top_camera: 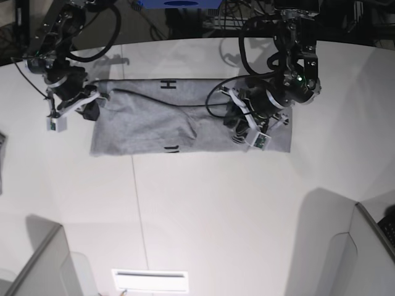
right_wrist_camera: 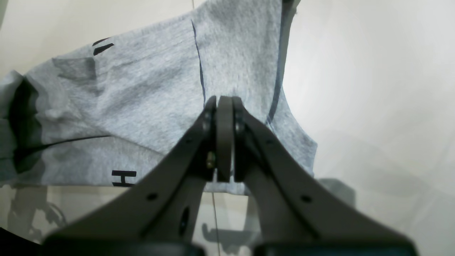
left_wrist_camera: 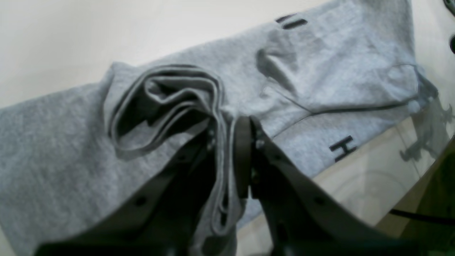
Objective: Fold the T-shirt properly
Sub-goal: 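Fold the strip end over toward the right gripper with the left gripper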
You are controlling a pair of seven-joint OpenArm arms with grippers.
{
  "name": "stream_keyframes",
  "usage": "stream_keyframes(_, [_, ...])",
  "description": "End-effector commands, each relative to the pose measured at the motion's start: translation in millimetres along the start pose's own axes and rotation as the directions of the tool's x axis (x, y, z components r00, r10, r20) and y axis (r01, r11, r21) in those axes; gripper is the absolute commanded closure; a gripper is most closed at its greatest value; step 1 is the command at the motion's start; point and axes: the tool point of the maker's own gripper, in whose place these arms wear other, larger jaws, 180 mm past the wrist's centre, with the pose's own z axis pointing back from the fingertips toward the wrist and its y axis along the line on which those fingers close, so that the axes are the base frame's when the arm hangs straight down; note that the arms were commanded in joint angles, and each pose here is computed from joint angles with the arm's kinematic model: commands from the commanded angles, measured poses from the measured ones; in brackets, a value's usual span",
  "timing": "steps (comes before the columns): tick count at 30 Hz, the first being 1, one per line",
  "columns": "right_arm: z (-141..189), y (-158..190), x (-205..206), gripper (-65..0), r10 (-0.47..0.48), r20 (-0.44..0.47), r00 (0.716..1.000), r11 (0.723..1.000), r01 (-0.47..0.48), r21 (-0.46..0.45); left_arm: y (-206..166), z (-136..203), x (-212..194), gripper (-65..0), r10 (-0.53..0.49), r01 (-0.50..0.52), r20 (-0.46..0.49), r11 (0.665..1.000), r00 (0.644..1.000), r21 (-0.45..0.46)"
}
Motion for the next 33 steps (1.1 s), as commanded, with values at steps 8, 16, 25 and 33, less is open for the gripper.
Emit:
stream_keyframes(8, [2.3, 2.2, 11.8, 0.0, 0.005, 0.044, 0.999, 1.000, -0.005, 0.010, -6.5, 1.2, 13.0, 0.0, -0.010, 0.011, 0.048, 1.000, 0.999, -0.019])
stream_keyframes(16, [2.3, 2.2, 11.8, 0.0, 0.005, 0.044, 0.999, 1.000, -0.005, 0.010, -6.0, 1.4, 13.1, 0.0, -0.009, 0.010, 0.048, 1.000, 0.999, -0.018])
stream_keyframes(25, [2.1, 2.7, 11.7, 0.0, 0.005, 0.043, 0.999, 1.000, -0.006, 0.011, -7.3, -4.1, 19.1, 0.0, -0.004, 0.006, 0.056, 0.999, 0.998, -0.031])
stream_keyframes(33, [2.1, 2.7, 11.7, 0.0, 0.005, 0.043, 0.999, 1.000, -0.006, 0.011, -7.2, -10.5, 15.3, 0.0, 0.011, -0.010, 0.040, 0.999, 0.999, -0.035])
